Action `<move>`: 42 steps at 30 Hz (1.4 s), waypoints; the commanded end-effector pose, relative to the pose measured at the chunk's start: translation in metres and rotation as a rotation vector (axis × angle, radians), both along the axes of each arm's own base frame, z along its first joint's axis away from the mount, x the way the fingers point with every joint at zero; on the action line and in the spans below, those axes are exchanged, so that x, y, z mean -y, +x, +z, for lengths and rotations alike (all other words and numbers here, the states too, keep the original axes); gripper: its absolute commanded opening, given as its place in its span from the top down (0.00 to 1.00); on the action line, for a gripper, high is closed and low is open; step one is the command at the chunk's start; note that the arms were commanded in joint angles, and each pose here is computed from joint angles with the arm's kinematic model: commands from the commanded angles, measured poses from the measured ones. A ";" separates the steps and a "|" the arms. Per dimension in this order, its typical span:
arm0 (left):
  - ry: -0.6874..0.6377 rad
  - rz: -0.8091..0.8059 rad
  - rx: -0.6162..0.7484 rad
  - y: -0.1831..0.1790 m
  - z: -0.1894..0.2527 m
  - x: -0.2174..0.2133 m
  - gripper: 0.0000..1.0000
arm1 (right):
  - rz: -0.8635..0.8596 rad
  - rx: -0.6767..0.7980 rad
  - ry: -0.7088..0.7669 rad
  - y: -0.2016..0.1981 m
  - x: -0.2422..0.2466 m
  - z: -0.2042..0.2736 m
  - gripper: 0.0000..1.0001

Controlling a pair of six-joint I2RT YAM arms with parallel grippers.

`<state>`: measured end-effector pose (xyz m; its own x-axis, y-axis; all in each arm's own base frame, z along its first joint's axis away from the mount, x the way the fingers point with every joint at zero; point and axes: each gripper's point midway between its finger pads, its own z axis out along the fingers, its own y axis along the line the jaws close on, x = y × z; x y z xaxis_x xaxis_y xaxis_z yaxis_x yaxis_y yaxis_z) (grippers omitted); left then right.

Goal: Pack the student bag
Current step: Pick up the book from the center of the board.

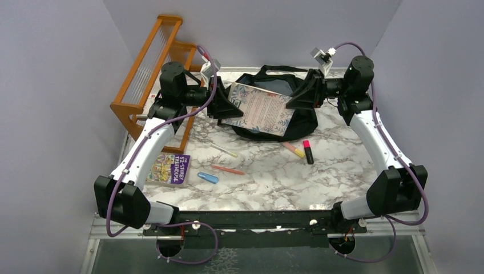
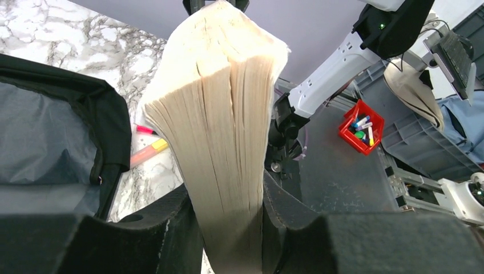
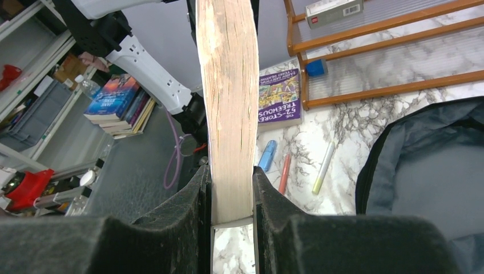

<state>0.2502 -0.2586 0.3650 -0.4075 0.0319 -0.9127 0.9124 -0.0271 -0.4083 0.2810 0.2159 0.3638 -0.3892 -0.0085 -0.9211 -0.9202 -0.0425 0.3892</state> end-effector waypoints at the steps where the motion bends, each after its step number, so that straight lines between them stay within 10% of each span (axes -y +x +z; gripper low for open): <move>1: -0.023 -0.056 0.016 -0.012 0.009 0.011 0.73 | -0.071 0.056 0.000 0.015 -0.002 0.012 0.99; 8: -0.058 -0.033 -0.021 -0.007 0.012 0.015 1.00 | -0.125 0.054 -0.008 0.026 -0.002 0.005 0.98; 14: -0.031 0.073 -0.033 0.013 -0.003 0.010 1.00 | -0.274 0.075 -0.045 0.048 0.002 -0.003 0.52; 21: -0.019 0.306 -0.072 0.059 -0.015 -0.024 1.00 | -0.692 0.078 -0.159 0.096 0.036 -0.018 0.28; 32: 0.114 0.819 -0.173 0.129 -0.045 -0.084 1.00 | -0.953 -0.013 -0.436 0.159 0.036 -0.086 0.41; 42: 0.163 1.080 -0.194 0.136 -0.049 -0.122 1.00 | -0.998 0.026 -0.796 0.203 -0.034 -0.181 0.29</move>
